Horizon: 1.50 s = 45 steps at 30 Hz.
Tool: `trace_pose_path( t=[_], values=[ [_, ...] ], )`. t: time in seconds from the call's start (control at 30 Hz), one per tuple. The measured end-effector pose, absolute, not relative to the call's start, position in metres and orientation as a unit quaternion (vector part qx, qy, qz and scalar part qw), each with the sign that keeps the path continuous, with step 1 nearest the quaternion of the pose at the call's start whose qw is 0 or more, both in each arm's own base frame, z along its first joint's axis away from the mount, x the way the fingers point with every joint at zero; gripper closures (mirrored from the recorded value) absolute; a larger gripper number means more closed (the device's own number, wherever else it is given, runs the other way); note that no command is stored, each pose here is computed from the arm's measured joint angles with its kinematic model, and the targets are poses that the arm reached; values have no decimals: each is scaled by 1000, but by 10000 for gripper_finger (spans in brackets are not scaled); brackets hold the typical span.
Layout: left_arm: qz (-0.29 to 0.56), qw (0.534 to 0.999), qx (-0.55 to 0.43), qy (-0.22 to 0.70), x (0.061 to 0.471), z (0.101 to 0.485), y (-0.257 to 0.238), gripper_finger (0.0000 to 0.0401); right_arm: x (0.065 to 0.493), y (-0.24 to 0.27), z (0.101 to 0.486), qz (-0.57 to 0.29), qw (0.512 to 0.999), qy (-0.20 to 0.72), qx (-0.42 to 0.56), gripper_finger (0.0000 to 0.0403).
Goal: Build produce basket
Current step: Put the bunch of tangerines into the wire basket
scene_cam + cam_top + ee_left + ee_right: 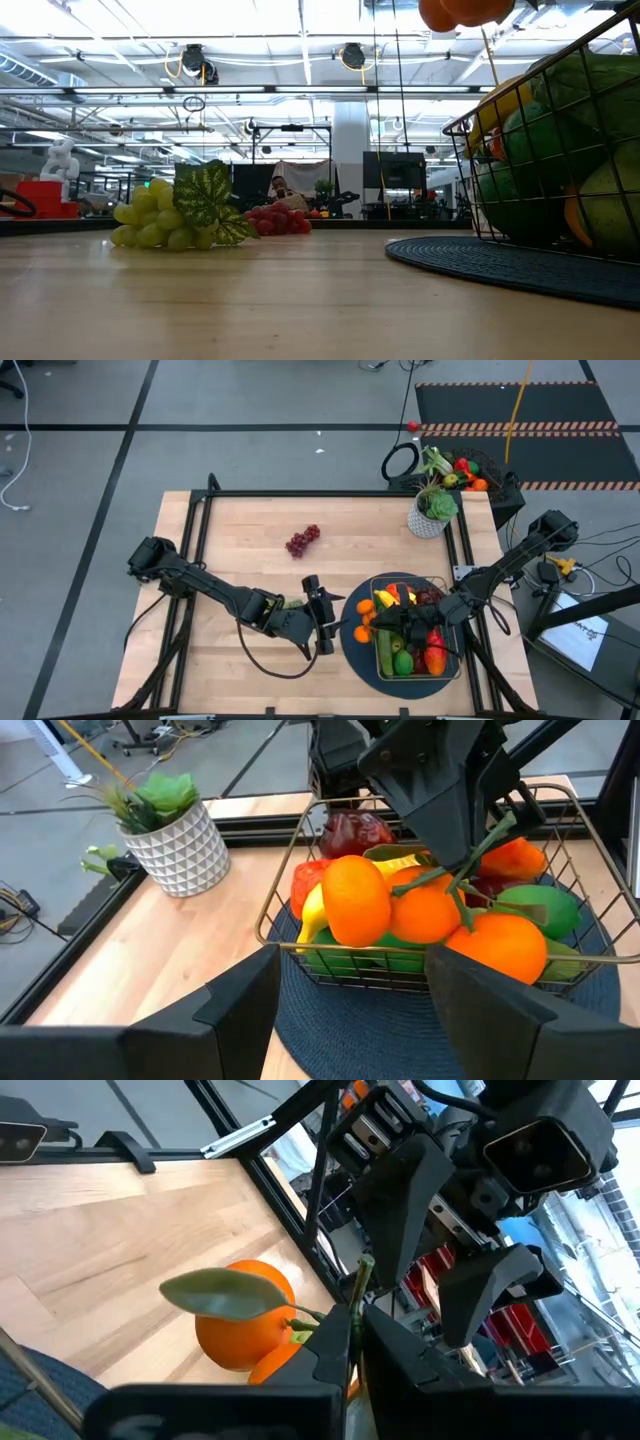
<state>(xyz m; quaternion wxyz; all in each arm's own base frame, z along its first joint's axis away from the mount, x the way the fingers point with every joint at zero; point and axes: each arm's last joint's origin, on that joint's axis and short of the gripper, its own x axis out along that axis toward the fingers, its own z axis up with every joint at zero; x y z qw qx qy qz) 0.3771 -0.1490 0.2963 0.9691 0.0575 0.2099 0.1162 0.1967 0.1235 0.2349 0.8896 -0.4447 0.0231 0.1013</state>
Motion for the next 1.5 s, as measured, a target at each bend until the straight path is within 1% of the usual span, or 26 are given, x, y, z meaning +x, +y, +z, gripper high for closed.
trace_pose_path(
  t=[0.53, 0.83, 1.13, 1.27, 1.5],
  values=[
    [116, 969, 57, 209, 377, 296, -149, 151, 197, 124, 236, 98, 949, 35, -297, 389],
    [116, 969, 57, 209, 377, 296, -149, 151, 197, 124, 236, 90, 990, 54, -98, 389],
    [115, 971, 54, 203, 378, 297, -150, 151, 197, 124, 236, 79, 992, 69, 74, 389],
    [115, 971, 53, 202, 378, 298, -150, 151, 196, 124, 236, 76, 988, 72, 115, 389],
    [115, 971, 53, 202, 378, 298, -150, 151, 196, 124, 236, 75, 982, 76, 155, 389]
  ],
)
